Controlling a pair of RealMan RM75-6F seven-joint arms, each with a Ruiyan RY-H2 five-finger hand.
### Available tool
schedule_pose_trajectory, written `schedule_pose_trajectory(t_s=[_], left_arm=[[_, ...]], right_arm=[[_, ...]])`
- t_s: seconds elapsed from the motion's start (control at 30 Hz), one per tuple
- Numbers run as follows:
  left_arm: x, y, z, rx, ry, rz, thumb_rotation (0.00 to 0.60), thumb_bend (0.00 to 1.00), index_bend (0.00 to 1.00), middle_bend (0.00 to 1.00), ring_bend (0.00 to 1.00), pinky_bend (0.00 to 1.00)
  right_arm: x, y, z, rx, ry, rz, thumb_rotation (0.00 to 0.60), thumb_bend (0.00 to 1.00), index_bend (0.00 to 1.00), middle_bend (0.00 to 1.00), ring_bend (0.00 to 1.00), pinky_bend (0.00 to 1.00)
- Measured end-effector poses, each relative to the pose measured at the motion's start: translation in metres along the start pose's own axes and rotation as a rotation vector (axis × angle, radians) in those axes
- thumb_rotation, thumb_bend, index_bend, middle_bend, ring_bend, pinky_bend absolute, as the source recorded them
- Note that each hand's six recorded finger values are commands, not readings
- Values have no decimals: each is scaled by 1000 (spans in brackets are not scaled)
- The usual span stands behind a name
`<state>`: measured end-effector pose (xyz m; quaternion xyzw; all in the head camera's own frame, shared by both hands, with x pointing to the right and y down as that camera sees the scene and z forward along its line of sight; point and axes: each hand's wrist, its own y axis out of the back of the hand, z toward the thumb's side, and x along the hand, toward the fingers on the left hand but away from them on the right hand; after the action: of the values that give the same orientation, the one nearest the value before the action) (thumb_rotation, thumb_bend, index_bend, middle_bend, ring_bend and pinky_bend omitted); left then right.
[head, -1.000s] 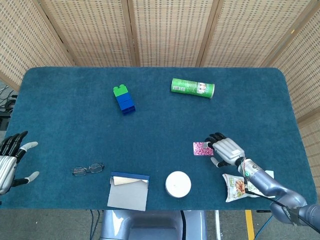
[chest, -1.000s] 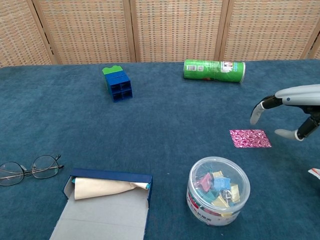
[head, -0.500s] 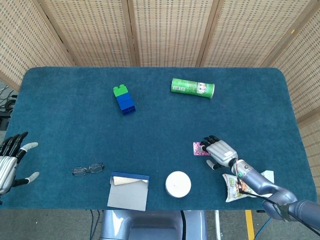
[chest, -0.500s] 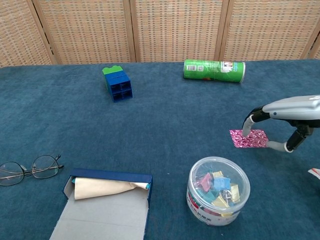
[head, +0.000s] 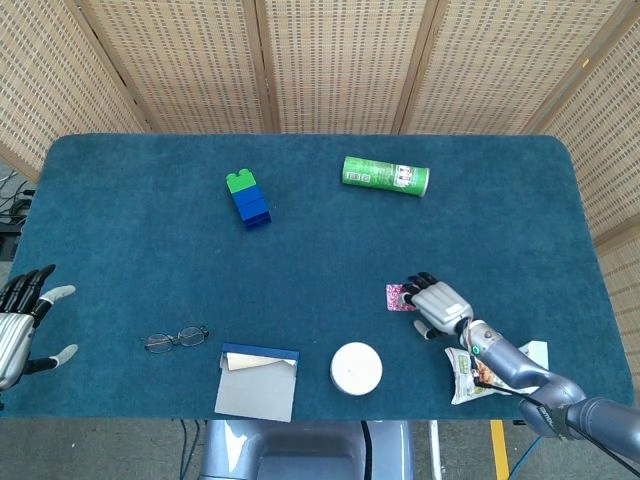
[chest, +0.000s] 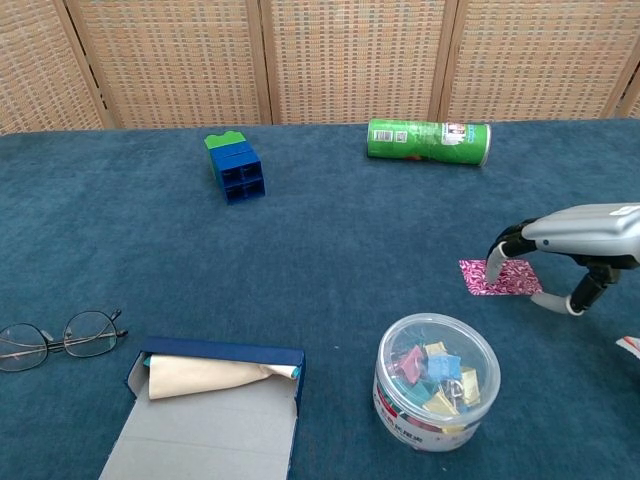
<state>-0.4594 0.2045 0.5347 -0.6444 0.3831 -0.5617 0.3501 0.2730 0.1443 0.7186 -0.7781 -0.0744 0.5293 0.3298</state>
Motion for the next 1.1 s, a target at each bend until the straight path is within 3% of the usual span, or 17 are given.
schedule_pose_trajectory(t_s=[1.1], left_arm=[[0,1,2,-2,-9,8,600,178,224,33,0,36]], right_arm=[[11,-7,-77,16,-218,-2,600,569,279,172,0,0]])
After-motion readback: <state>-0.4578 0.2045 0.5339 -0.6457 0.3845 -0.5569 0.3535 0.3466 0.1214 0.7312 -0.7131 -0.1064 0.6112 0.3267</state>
